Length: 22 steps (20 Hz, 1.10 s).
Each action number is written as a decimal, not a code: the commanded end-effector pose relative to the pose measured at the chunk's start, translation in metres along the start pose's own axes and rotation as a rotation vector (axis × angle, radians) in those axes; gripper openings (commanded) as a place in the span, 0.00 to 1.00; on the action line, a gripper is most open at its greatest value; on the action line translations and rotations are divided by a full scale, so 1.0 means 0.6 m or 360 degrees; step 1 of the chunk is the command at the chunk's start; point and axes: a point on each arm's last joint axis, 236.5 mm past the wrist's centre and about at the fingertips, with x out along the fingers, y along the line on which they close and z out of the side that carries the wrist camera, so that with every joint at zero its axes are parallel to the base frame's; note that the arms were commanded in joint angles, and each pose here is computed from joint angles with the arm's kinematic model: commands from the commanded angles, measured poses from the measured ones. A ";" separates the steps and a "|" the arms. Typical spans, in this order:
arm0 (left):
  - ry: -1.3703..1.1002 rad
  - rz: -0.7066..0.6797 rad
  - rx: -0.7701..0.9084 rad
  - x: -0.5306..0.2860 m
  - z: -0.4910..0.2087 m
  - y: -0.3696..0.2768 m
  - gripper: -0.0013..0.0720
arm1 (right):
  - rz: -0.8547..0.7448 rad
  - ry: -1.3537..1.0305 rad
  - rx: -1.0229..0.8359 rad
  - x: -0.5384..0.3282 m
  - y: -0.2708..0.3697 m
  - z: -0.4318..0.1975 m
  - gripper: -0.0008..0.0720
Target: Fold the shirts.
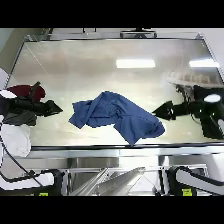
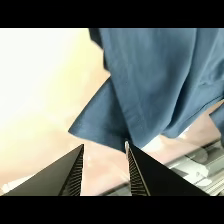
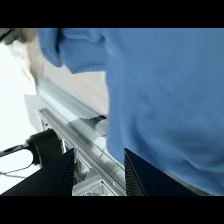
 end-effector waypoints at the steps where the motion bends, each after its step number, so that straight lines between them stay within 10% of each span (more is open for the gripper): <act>1: 0.0060 0.0032 -0.0049 0.029 -0.037 0.021 0.41 | -0.0191 -0.0110 0.0236 0.001 -0.092 -0.043 0.49; 4: 0.0142 0.0025 -0.0088 0.078 -0.072 0.023 0.41 | -0.0279 -0.0118 0.0362 -0.011 -0.135 -0.061 0.64; 15: 0.0271 0.0043 0.0184 0.134 -0.089 -0.056 0.41 | -0.0252 -0.0306 0.0348 0.059 -0.151 0.010 0.63; 20: 0.0399 0.0003 0.0144 0.142 -0.135 -0.057 0.41 | -0.0154 -0.0275 0.0370 0.083 -0.143 0.013 0.04; 22: 0.0428 -0.0006 0.0131 0.146 -0.149 -0.057 0.41 | -0.0145 -0.0281 0.0355 0.083 -0.140 0.015 0.04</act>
